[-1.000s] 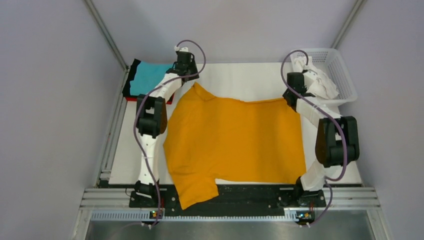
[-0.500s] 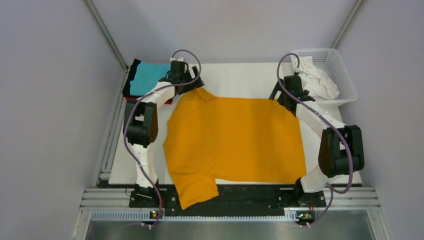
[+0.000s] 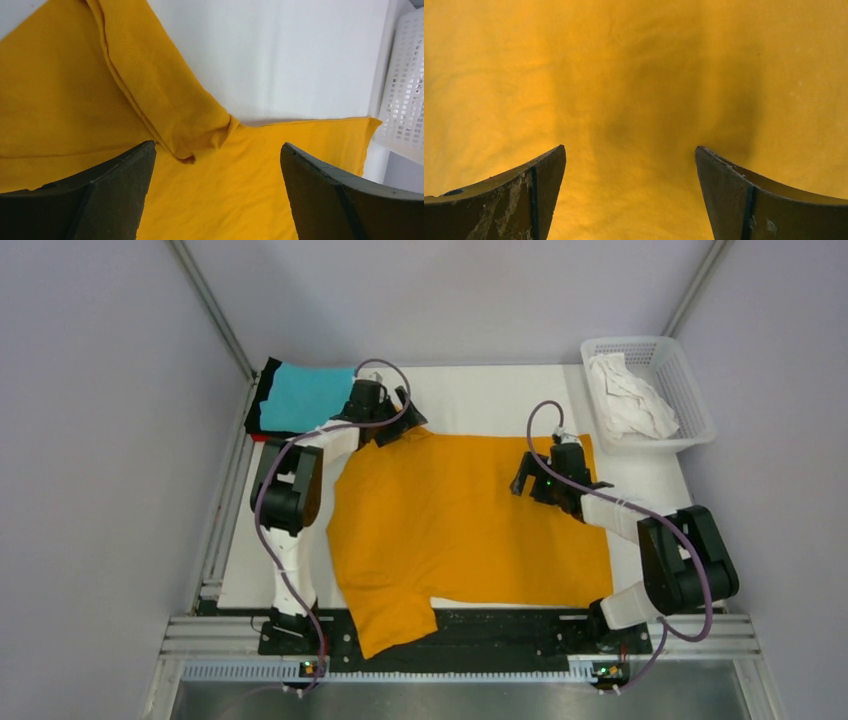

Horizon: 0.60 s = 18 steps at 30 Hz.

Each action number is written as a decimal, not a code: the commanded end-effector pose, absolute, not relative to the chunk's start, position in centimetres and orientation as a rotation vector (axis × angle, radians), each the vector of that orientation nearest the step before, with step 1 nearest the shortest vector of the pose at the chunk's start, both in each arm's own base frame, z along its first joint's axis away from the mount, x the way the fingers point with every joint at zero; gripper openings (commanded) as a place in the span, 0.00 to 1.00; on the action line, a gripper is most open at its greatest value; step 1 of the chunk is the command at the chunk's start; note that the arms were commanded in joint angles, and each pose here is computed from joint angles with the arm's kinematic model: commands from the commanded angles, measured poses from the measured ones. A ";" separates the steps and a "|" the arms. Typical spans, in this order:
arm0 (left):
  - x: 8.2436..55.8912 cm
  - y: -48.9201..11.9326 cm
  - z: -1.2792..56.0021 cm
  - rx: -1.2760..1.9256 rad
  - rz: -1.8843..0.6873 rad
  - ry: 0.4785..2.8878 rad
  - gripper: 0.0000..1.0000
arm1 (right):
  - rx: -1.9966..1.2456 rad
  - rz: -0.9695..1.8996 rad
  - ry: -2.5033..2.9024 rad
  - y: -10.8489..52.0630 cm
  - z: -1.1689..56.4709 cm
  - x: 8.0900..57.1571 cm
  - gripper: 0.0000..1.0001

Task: Fold and stack the t-shirts
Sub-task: Flatten out the tshirt

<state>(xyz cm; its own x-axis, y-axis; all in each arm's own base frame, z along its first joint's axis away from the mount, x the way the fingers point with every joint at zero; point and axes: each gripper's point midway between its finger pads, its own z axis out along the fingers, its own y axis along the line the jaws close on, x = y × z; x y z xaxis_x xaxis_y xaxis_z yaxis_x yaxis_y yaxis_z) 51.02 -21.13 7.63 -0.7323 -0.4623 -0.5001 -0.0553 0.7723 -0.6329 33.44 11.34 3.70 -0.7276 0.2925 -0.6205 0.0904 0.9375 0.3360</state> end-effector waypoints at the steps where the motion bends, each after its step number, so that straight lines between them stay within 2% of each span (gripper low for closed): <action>1: 53.4 -21.7 9.3 -0.399 -0.810 2.199 0.99 | 0.239 0.401 2.388 11.9 2.5 33.4 0.99; 8: 53.4 -21.0 7.8 -0.424 -0.730 2.230 0.99 | 0.237 0.391 2.420 11.9 1.5 33.1 0.99; 18: 57.5 -22.3 8.1 -0.441 -0.762 2.172 0.99 | 0.239 0.358 2.426 11.4 1.4 33.1 0.99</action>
<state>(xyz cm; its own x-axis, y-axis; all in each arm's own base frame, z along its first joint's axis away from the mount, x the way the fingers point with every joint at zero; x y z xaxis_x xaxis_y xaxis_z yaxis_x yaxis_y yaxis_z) 54.84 -21.43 6.15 -0.6866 -0.4987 -0.5291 -0.0966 0.7838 -0.6135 34.67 11.85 3.63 -0.7057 0.2885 -0.6472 0.0611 0.9347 0.3500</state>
